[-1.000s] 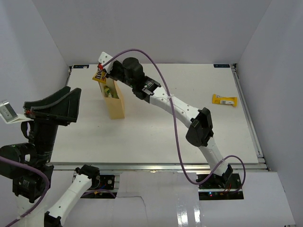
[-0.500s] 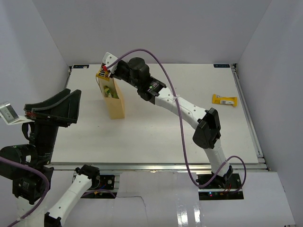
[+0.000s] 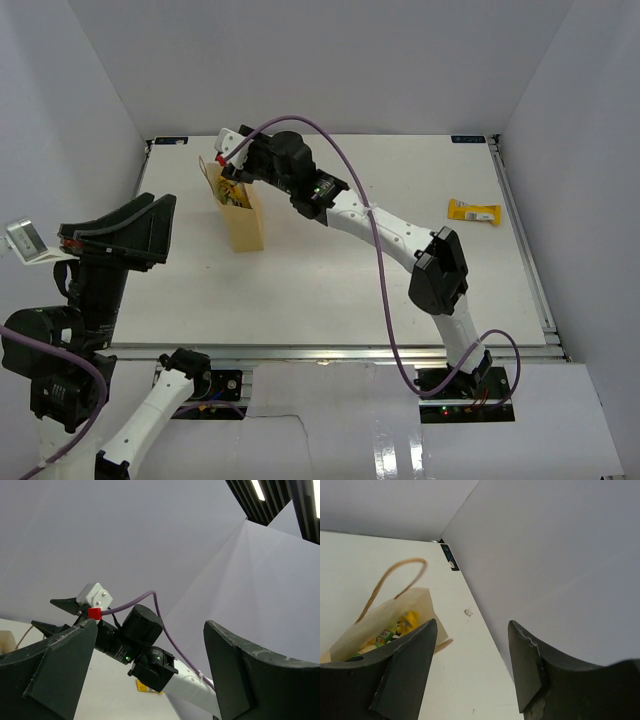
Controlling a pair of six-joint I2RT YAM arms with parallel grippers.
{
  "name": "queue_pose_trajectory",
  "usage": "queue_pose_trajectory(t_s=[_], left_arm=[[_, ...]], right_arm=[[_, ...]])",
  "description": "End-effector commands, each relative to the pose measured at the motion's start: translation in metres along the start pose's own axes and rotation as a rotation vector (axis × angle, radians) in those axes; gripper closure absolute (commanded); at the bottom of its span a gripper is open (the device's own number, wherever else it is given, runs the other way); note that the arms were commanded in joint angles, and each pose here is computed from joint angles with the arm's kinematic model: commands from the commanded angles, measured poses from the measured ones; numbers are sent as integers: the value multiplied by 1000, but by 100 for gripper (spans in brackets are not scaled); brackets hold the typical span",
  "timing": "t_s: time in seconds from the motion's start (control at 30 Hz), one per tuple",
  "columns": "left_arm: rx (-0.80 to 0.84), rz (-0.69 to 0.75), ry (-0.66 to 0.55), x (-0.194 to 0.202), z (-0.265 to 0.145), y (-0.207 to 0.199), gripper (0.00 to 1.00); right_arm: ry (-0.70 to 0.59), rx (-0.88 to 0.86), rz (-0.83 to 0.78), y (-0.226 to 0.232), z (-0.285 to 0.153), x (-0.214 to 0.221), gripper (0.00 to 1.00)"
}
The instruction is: Place the snacks into the paper bag
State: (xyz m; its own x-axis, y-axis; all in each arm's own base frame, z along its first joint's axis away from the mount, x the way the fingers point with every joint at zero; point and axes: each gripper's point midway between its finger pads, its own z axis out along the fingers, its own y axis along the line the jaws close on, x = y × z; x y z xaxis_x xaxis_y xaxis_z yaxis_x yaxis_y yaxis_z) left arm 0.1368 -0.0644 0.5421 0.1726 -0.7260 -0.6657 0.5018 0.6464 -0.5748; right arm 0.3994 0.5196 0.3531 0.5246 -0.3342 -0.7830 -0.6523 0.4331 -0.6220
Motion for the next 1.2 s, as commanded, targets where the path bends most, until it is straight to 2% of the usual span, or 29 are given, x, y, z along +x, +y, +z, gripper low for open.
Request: queue_pose_trajectory(t_s=[0.0, 0.17, 0.2, 0.23, 0.3, 0.33, 0.4, 0.43, 0.47, 0.5, 0.53, 0.57, 0.6, 0.63, 0.67, 0.7, 0.73, 0.77, 0.87, 0.97, 1.1, 1.17], left_arm=[[-14, -8, 43, 14, 5, 7, 2], [-17, -12, 73, 24, 11, 10, 2], [-15, -6, 90, 28, 14, 11, 2], [-12, -6, 94, 29, 14, 10, 2], [-11, -1, 115, 34, 16, 11, 2], [-19, 1, 137, 41, 18, 15, 2], [-13, 7, 195, 55, 19, 18, 2], [-9, 4, 223, 63, 21, 19, 2], [-18, 1, 252, 74, 22, 25, 2], [-19, -4, 269, 80, 22, 27, 2], [-19, -11, 292, 87, 23, 29, 2], [-28, -19, 317, 97, 24, 35, 2], [-29, -23, 326, 102, 24, 37, 2], [-30, -25, 335, 106, 25, 39, 2], [-37, -28, 357, 115, 25, 44, 2], [-32, -35, 355, 116, 26, 44, 2], [-32, -37, 359, 118, 27, 45, 2], [-29, -40, 369, 122, 28, 46, 2], [-30, -43, 385, 129, 31, 49, 2], [-25, -52, 394, 132, 29, 49, 2], [-30, -58, 379, 129, 23, 49, 2], [-37, -61, 374, 128, 20, 50, 2]], right_arm=[[-135, 45, 9, -37, -26, -64, 35], [-192, 34, 67, -55, -52, -103, 34], [-174, 51, 104, -70, -71, -111, 28], [-170, 46, 124, -71, -71, -105, 28], [-128, -5, 168, -77, -98, -99, 23], [-65, -58, 215, -69, -107, -64, 16], [-8, -104, 250, -72, -141, -40, 11], [113, -90, 320, -75, -158, 19, 7], [144, -71, 351, -85, -180, 33, 4], [205, -102, 409, -80, -196, 61, 4], [317, -54, 486, -93, -227, 117, 2], [375, -70, 509, -93, -244, 146, 2], [478, -144, 565, -73, -269, 175, 2], [589, -149, 604, -73, -295, 220, 2], [648, -219, 530, -66, -314, 246, 2], [741, -324, 573, -42, -342, 262, 2], [814, -370, 592, -37, -363, 290, 4], [835, -422, 510, -43, -374, 301, 4], [997, -426, 492, -59, -418, 339, 4], [1194, -388, 228, -101, -462, 387, 4], [1348, -350, 16, -144, -492, 427, 3], [1381, -362, 3, -149, -497, 446, 3]])
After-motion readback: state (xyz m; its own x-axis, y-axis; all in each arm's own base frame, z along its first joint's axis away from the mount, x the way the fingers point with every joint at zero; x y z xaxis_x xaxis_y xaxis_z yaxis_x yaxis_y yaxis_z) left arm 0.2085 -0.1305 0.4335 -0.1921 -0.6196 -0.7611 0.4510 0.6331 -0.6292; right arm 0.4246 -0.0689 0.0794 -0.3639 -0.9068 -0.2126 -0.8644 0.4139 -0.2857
